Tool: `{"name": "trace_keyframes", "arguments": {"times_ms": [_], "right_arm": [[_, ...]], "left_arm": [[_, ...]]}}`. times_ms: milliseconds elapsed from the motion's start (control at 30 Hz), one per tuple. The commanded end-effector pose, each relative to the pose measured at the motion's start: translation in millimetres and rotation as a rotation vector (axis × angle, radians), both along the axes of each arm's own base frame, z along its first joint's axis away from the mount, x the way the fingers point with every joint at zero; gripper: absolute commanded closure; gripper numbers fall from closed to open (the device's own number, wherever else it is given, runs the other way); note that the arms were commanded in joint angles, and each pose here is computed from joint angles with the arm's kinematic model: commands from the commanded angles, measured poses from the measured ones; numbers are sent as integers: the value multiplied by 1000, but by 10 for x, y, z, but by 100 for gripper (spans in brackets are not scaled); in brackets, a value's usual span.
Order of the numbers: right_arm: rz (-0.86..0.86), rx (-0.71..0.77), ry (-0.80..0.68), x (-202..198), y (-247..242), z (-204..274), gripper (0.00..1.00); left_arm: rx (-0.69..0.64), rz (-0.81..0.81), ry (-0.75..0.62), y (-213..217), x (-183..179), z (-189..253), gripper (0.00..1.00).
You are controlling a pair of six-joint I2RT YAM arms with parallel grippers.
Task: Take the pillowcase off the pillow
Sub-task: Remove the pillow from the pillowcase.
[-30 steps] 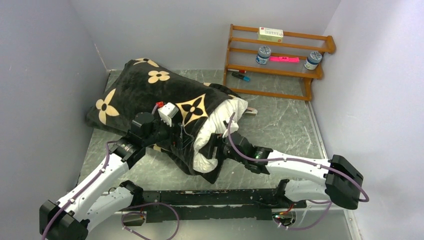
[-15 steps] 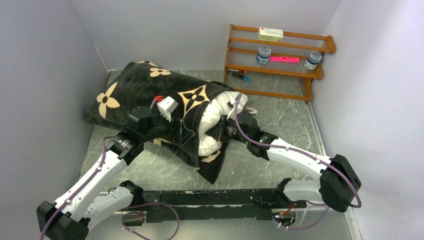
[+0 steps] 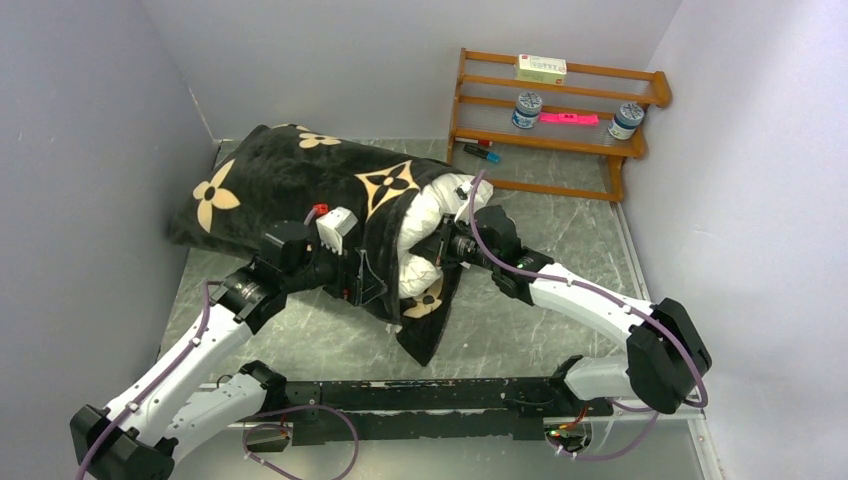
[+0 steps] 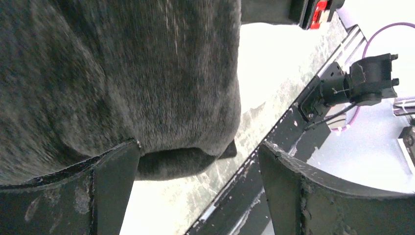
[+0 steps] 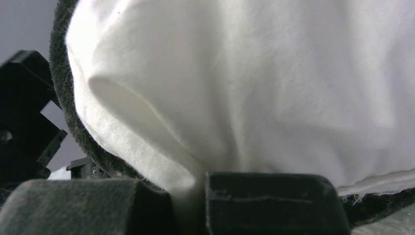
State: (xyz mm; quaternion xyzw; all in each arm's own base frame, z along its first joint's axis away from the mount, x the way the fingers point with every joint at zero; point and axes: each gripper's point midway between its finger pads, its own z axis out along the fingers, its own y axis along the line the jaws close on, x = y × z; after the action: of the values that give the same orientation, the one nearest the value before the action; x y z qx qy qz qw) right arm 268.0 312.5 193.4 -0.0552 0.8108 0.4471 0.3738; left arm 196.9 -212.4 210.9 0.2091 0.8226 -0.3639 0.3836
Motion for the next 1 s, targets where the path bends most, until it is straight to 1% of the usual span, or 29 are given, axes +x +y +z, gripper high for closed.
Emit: {"name": "trace_keyframes", "arguments": {"times_ms": [0, 67, 133, 200, 300, 400, 567, 633, 767, 833, 900, 967], "right_arm": [[-70, 216, -236, 359, 97, 939, 100], [-73, 216, -229, 362, 100, 920, 100], [-74, 217, -227, 366, 102, 910, 100], [-72, 221, -225, 366, 110, 902, 100], [-54, 232, -210, 335, 137, 868, 100], [-38, 242, -194, 289, 147, 833, 100], [-31, 241, -181, 208, 104, 782, 100], [-27, 238, -175, 180, 88, 752, 100], [-17, 228, -171, 127, 63, 721, 100], [-12, 225, -171, 99, 48, 716, 100], [-8, 213, -176, 72, 28, 710, 100], [-6, 207, -185, 39, -7, 732, 100]], "left_arm": [[-35, -19, 138, -49, -248, -115, 6], [-68, -45, 168, -131, -362, -110, 5], [-71, -40, 168, -188, -431, -112, 4], [-43, -17, 154, -221, -447, -160, 4], [39, 19, 155, -262, -430, -317, 4], [116, 101, 130, -258, -324, -458, 4], [191, 221, 76, -235, -116, -562, 4], [196, 260, 71, -240, -59, -570, 5], [154, 318, 66, -272, 25, -562, 6], [157, 356, 67, -245, 66, -596, 11], [186, 399, 56, -172, 119, -630, 17], [223, 433, 40, -100, 163, -648, 31]]}}
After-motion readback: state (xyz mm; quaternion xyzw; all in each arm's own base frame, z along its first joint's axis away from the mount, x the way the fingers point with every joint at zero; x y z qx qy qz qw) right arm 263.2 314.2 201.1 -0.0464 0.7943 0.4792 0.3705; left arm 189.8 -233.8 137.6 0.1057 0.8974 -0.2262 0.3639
